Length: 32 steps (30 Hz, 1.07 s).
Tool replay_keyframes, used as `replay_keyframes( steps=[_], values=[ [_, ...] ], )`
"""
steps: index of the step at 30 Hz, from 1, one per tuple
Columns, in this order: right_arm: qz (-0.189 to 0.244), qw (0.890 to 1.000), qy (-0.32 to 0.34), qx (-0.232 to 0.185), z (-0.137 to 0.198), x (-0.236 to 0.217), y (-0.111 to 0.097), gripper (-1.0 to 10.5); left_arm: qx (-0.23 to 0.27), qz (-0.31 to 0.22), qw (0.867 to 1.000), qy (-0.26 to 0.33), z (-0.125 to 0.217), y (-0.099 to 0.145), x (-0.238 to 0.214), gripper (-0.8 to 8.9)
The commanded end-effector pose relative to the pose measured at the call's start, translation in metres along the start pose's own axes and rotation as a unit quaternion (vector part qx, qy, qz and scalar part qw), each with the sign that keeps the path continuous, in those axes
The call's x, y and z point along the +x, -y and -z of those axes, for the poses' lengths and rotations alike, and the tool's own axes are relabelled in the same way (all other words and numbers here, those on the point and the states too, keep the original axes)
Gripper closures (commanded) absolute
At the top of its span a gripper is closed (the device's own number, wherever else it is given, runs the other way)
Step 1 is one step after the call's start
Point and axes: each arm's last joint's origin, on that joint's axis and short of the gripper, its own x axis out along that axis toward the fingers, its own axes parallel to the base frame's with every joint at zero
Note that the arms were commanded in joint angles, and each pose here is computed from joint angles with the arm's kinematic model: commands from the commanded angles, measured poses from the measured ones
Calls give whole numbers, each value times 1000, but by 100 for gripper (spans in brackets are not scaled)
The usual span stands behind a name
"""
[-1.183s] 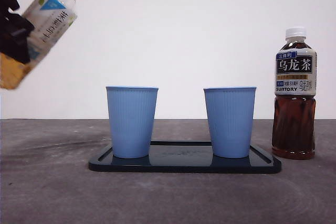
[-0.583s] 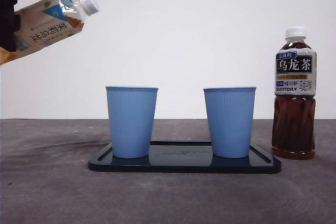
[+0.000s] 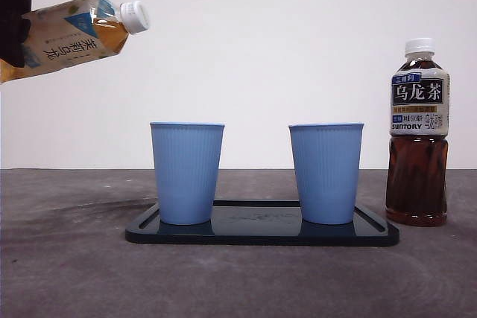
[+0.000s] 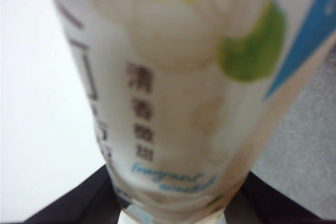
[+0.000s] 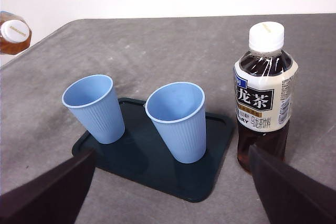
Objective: Pour the drink into the cup
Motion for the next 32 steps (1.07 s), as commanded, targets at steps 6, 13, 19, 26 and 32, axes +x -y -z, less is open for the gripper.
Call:
replay_keyframes(
  steps=[6,13,19,26,32],
  values=[
    [-15,1000,4,-12,-4,-3,-2,484,31,-23,999,1,-14,-7,-1,634],
    [-14,1000,2,-22,-3,-3,-2,484,55,-12,998,-11,-26,3,7,634],
    [-14,1000,0,-23,-3,-3,-2,484,73,0,997,-8,-36,11,12,634],
    [-14,1000,0,-25,-3,-3,-2,484,76,-5,997,-14,-43,14,17,634],
    [-14,1000,-1,-25,-3,-3,-2,484,80,0,997,-16,-44,16,19,634]
  ],
)
